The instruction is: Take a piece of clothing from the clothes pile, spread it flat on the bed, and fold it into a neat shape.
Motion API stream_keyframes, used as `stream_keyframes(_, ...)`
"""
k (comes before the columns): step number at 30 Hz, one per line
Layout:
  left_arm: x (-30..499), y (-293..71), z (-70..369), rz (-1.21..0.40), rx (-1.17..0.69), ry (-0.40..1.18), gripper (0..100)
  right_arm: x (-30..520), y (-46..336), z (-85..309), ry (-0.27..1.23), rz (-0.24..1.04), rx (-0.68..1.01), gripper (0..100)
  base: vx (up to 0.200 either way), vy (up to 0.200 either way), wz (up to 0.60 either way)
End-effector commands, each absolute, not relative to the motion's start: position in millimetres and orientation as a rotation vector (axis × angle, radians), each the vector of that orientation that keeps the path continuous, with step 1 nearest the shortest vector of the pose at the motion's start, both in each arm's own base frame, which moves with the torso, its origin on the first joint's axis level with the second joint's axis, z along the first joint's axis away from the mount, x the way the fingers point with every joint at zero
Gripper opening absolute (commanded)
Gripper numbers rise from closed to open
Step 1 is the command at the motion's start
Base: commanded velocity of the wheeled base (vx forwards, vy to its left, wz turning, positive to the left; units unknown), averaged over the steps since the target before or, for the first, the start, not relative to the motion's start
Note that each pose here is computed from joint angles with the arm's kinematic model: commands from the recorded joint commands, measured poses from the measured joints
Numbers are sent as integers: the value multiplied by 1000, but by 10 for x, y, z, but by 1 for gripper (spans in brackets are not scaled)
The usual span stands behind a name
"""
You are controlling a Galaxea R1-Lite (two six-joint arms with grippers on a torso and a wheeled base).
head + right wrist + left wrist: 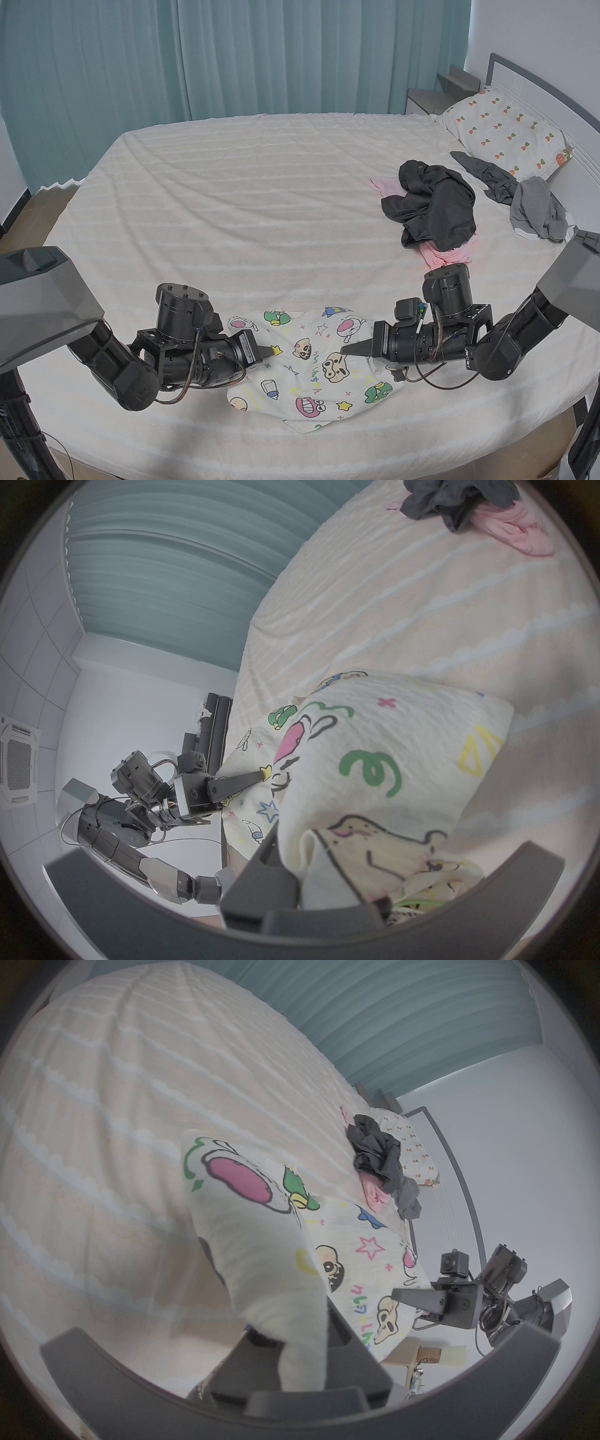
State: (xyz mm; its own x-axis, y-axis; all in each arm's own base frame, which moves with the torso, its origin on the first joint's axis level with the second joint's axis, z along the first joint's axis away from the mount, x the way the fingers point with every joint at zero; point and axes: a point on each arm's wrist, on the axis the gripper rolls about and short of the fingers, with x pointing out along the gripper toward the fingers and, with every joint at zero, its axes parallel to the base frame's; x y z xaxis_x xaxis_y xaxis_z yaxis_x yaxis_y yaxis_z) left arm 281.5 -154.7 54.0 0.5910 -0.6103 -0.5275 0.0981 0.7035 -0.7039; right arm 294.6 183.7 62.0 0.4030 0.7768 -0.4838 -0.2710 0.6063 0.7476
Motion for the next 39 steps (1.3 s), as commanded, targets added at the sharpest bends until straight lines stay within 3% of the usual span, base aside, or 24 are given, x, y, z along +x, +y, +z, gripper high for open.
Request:
stream_keyframes(1,2741,-1610,728,-500,-679,812,0,2890,1800,730,910,730,634,0,0,-200,0)
stream_keyframes(39,2760,-1849,724,-544,-658,809,0,2824,1582,771,904,672,651,0,0,-200,0)
